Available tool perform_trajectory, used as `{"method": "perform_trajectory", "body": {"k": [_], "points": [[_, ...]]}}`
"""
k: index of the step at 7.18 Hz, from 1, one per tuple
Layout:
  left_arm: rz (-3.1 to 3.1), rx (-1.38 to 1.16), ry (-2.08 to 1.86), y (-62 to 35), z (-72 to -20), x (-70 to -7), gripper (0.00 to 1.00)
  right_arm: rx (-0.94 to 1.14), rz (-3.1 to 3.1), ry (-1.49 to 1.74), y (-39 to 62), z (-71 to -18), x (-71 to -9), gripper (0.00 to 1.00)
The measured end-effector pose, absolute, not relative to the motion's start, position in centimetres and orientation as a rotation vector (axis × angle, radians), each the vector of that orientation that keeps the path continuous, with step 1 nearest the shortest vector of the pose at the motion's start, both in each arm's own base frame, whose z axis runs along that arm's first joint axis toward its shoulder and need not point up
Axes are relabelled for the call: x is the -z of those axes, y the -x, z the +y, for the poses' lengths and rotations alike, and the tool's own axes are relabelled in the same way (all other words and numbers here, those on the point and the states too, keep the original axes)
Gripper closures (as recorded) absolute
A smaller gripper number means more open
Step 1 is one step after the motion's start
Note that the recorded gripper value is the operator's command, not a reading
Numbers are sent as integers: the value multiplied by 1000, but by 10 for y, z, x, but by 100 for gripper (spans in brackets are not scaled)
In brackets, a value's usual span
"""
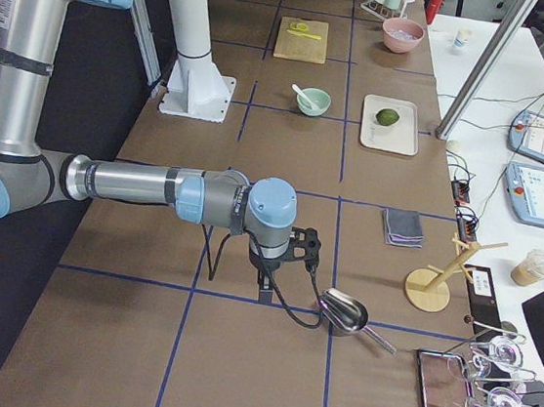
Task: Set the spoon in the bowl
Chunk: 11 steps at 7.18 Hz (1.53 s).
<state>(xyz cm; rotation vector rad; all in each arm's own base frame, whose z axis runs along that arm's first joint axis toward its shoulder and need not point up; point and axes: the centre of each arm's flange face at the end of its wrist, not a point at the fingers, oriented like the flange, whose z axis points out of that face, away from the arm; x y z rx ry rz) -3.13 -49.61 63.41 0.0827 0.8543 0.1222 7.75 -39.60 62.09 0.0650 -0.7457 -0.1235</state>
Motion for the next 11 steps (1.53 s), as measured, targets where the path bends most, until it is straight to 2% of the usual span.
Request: {"method": "perform_trajectory", "body": {"k": [2, 11], "points": [[849, -127, -135, 40, -480, -656, 0, 123, -746, -68, -78, -398, -619, 1], [850, -138, -162, 51, -473, -653, 0, 126, -744, -75, -78, -399, -616, 1]]}}
